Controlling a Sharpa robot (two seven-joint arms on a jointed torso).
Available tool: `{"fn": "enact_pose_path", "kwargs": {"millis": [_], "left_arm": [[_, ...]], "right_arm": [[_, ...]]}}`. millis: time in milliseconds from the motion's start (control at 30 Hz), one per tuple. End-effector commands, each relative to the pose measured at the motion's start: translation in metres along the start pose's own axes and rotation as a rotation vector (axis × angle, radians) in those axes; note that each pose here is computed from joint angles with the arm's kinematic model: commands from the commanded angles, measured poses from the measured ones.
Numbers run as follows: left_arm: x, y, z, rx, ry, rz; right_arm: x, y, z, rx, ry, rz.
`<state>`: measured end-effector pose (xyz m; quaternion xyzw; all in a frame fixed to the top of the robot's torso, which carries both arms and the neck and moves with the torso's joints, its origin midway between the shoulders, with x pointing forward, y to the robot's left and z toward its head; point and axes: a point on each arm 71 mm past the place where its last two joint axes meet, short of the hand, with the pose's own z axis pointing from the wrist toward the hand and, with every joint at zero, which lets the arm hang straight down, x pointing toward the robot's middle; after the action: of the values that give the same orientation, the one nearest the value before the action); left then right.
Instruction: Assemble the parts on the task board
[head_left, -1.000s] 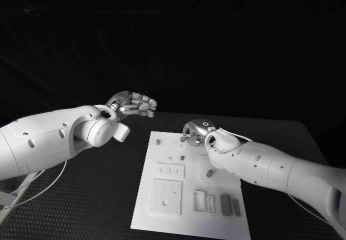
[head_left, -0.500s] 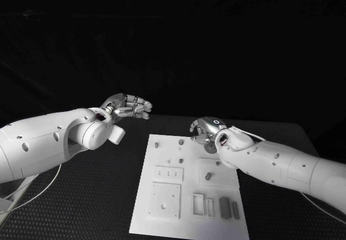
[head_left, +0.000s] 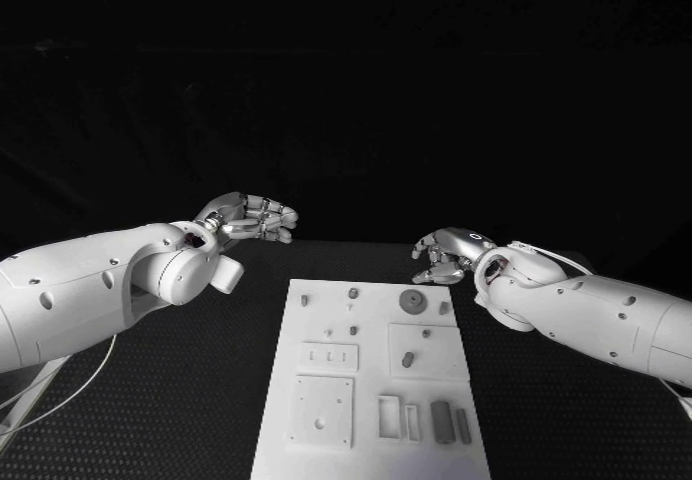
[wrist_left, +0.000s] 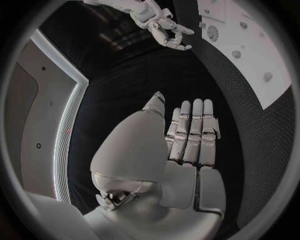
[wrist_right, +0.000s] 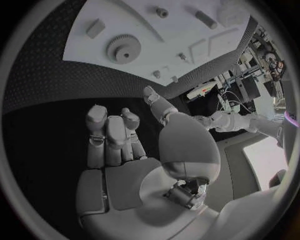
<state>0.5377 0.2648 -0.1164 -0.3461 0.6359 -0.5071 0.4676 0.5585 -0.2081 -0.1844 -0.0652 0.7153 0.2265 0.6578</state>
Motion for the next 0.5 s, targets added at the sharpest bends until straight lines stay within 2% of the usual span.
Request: {"fn": "enact_pose_path", "kwargs": {"millis": [33,500], "left_arm": [[0.0019,-0.0022,0.0011,0.021,0.023,0.002],[0.0026,-0.0007,0.0039,0.016,0.026,0.003]], "right_arm": [[0.009,-0.002,0.002,-0.004,0.112,-0.050],[0.036,-0.002,0.003,0.007,0.148,-0.055]]}}
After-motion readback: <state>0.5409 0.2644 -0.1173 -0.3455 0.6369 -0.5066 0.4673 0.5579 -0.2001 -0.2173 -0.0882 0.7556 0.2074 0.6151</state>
